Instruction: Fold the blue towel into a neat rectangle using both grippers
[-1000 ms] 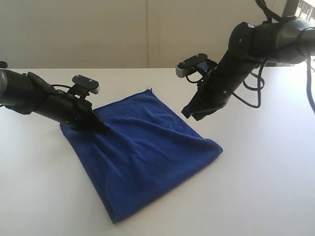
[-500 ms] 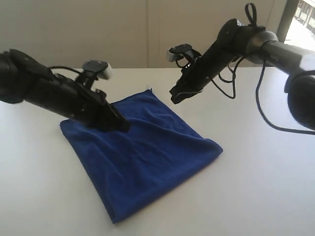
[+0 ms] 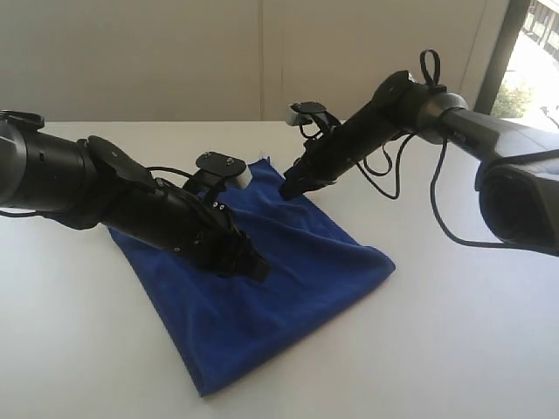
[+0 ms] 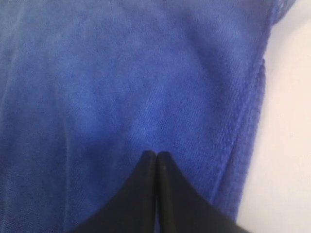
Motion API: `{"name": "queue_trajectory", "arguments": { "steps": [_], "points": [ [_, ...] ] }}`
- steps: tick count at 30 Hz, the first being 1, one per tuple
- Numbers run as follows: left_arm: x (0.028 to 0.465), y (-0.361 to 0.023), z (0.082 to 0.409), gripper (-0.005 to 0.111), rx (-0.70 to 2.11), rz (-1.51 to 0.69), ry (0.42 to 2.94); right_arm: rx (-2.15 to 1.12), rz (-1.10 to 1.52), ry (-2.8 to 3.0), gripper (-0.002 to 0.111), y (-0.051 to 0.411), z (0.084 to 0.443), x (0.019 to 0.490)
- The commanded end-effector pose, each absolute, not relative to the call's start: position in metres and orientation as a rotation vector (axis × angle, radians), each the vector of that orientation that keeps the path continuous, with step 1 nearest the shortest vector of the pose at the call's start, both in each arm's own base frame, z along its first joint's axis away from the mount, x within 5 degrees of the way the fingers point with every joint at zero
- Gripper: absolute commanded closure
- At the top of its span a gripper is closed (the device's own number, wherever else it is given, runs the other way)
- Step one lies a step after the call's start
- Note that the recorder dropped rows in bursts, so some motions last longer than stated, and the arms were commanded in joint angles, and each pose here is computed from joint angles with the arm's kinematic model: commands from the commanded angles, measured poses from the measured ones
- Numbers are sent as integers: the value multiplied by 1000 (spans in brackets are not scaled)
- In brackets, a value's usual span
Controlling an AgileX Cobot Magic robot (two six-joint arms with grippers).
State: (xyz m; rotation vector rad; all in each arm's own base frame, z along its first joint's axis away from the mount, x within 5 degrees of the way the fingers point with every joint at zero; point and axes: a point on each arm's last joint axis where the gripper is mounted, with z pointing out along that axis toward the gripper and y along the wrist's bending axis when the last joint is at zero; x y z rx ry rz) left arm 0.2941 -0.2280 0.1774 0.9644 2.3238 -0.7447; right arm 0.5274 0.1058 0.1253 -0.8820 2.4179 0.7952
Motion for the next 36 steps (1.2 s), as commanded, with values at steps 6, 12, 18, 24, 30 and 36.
{"name": "queue_trajectory", "arguments": {
  "steps": [6,12,18,24,30,36],
  "points": [
    [288,-229,175,107,987,-777,2346,-835,540,2580,108,84,107,531],
    [287,-228,174,107,1030,-752,2340,-746,349,2759,108,59,100,528],
    [288,-225,171,107,1118,-677,2320,-600,126,2958,108,33,105,519],
    [301,-221,157,107,1063,-523,2309,-521,78,2905,108,32,145,519],
    [299,-238,129,107,1116,-647,2357,-510,22,2736,108,29,234,507],
    [285,-225,115,107,1280,-575,2440,-501,4,2683,108,28,271,493]
  ]
}}
